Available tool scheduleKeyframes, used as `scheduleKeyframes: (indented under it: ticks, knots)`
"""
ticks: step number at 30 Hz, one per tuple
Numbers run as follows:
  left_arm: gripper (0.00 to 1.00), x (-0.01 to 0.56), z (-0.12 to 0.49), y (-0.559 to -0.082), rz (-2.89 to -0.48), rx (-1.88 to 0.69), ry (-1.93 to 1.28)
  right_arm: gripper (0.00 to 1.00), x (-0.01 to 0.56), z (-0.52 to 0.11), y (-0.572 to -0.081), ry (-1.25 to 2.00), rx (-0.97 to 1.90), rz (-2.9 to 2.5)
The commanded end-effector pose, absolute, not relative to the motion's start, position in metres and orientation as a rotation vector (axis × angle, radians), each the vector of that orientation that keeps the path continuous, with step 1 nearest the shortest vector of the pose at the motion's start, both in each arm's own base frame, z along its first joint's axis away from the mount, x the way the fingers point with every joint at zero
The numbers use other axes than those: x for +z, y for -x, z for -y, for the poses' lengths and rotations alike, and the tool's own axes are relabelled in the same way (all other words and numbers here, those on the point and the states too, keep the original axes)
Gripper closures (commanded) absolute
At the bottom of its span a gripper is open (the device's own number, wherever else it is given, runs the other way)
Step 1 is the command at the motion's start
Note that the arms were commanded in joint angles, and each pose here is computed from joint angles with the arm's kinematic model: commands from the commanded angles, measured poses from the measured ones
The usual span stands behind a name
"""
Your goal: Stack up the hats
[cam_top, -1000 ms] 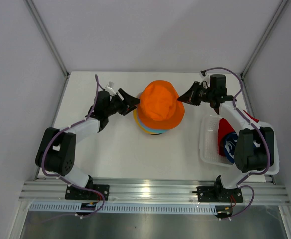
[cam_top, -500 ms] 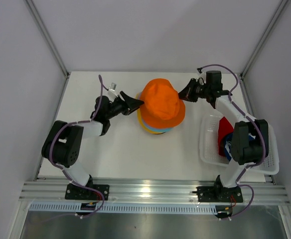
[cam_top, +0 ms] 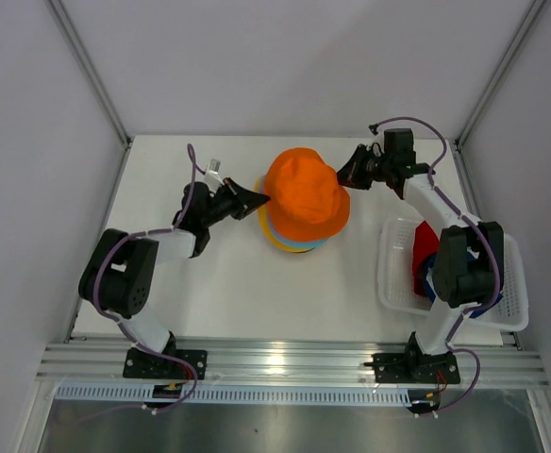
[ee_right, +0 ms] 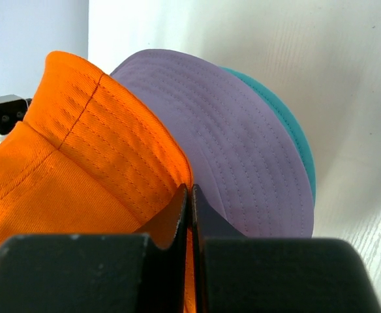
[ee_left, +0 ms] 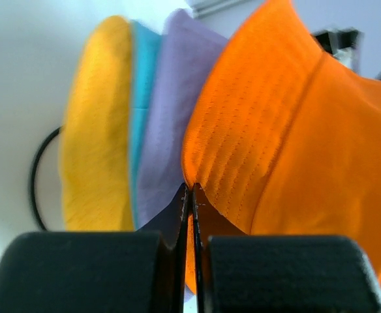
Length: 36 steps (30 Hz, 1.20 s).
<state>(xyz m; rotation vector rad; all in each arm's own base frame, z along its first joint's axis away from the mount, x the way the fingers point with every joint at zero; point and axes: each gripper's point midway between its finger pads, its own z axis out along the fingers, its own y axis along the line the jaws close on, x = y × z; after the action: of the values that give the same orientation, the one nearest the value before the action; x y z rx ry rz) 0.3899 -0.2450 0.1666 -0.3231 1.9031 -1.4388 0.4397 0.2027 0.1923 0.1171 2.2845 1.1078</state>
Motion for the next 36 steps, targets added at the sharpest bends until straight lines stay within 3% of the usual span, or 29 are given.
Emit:
scheduleKeyframes:
  ticks: [1,8,16,24,33,36]
  knots:
    - [0.99,0.142,0.233,-0.395,-2.057,-1.237,0.476,1.00,0.173,-0.208,-0.435,-0.116,1.040,-2.372]
    - [0.99,0.096,0.201,-0.384,-2.259,-0.927,0.682,1.00,0.140,-0.211,-0.432,-0.127,1.005,-2.459]
    - [0.99,0.071,0.195,-0.345,-2.370,-0.861,0.591,1.00,0.089,-0.220,-0.417,-0.137,0.984,-2.549]
    - [0.99,0.103,0.201,-0.312,-2.338,-0.951,0.282,1.00,0.113,-0.217,-0.419,-0.125,0.955,-2.536]
    - [0.99,0.109,0.153,-0.293,-2.405,-0.585,0.181,1.00,0.085,-0.216,-0.407,-0.211,0.867,-2.669]
    - [0.99,0.122,0.160,-0.293,-2.363,-0.641,0.138,0.90,0.098,-0.220,-0.405,-0.170,0.841,-2.644]
